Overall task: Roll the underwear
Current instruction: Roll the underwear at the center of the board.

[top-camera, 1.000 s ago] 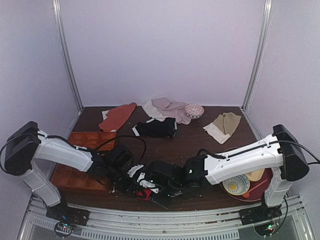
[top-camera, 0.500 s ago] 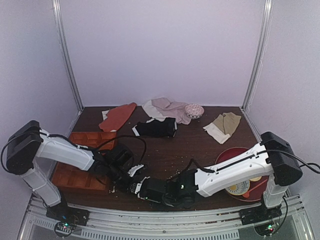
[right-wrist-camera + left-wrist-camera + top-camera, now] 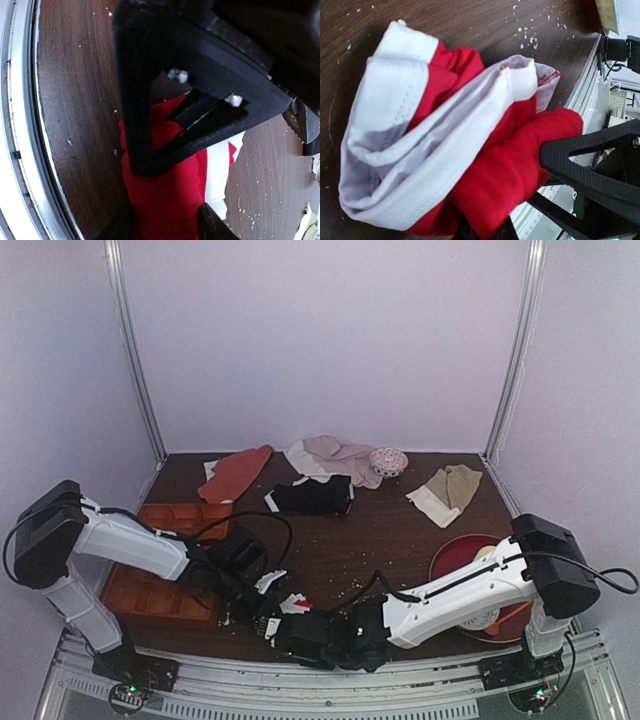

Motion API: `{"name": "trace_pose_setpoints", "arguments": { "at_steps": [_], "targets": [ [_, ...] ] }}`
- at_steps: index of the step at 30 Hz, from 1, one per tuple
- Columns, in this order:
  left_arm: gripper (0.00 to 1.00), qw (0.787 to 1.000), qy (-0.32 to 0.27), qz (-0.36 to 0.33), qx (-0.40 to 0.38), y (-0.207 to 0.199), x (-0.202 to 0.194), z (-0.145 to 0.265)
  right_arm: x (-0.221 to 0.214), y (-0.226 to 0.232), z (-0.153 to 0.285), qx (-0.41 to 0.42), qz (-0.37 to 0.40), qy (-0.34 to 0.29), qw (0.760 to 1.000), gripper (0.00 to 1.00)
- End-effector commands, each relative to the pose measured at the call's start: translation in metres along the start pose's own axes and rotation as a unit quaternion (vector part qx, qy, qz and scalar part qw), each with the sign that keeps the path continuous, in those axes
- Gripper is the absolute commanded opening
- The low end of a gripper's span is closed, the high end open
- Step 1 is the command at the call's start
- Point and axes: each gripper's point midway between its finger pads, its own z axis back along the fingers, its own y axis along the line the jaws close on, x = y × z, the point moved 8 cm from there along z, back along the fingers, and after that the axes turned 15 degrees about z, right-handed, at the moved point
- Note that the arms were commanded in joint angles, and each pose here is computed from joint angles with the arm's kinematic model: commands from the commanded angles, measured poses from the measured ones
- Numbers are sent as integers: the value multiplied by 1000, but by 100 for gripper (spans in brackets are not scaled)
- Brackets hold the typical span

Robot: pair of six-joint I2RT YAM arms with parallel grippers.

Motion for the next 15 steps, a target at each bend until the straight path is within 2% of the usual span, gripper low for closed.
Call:
{"name": "trace_pose_setpoints", "arguments": {
  "at_steps": [1, 9, 15],
  "targets": [
    [0, 999, 22, 30, 23, 11, -6, -6, -24, 28, -22, 39, 51, 50, 997, 44],
    [0, 999, 24, 32, 22, 12, -6, -6, -37, 35, -28, 41, 69, 72, 994, 47],
    [0, 999, 25, 31, 20, 11, -6, -5, -48, 40, -32, 39, 80, 88, 992, 54]
  ]
}}
